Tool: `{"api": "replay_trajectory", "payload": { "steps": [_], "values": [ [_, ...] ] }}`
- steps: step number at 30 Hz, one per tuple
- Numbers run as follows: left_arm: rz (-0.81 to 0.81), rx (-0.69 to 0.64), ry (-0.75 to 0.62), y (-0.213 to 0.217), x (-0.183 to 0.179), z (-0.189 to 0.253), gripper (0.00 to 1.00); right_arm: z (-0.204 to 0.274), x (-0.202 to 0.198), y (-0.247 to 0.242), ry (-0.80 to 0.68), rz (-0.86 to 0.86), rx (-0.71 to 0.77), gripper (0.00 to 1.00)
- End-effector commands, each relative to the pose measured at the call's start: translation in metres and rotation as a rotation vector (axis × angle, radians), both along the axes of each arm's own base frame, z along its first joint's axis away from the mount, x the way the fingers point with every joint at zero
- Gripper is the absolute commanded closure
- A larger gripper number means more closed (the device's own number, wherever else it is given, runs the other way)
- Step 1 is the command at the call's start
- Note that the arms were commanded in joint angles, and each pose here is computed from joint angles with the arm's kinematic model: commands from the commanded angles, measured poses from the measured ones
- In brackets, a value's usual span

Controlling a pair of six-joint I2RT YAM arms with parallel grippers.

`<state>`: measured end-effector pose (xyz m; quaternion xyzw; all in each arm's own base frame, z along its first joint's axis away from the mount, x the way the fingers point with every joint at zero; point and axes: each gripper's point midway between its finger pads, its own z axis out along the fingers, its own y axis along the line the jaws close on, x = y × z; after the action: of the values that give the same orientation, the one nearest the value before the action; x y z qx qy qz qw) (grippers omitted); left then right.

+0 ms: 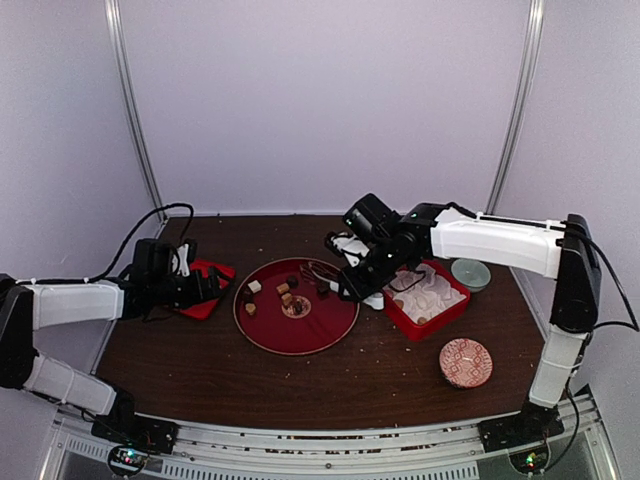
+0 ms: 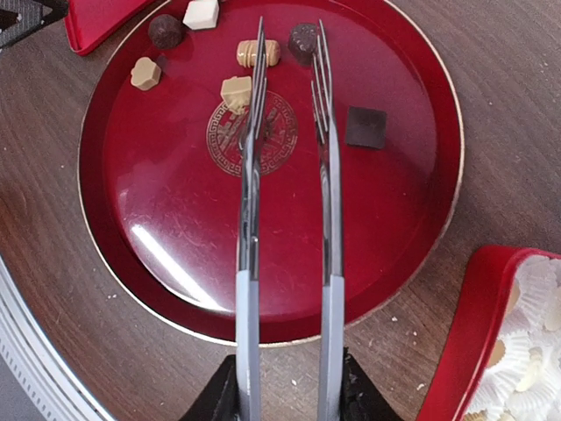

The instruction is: Pack the chocolate

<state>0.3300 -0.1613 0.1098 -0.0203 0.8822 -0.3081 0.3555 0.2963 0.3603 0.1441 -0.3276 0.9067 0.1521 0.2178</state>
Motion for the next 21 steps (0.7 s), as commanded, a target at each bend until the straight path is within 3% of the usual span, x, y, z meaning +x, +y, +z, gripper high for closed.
{"api": "replay_trajectory", "payload": {
  "steps": [1, 21],
  "values": [
    [-0.022, -0.005, -0.047, -0.006, 0.007, 0.011, 0.03, 0.003, 0.005, 0.035, -0.033, 0.058, 0.043, 0.67],
    [-0.017, 0.015, -0.041, -0.003, 0.008, 0.006, 0.03, -0.04, 0.013, 0.064, -0.009, 0.109, -0.076, 0.62]
  ]
}}
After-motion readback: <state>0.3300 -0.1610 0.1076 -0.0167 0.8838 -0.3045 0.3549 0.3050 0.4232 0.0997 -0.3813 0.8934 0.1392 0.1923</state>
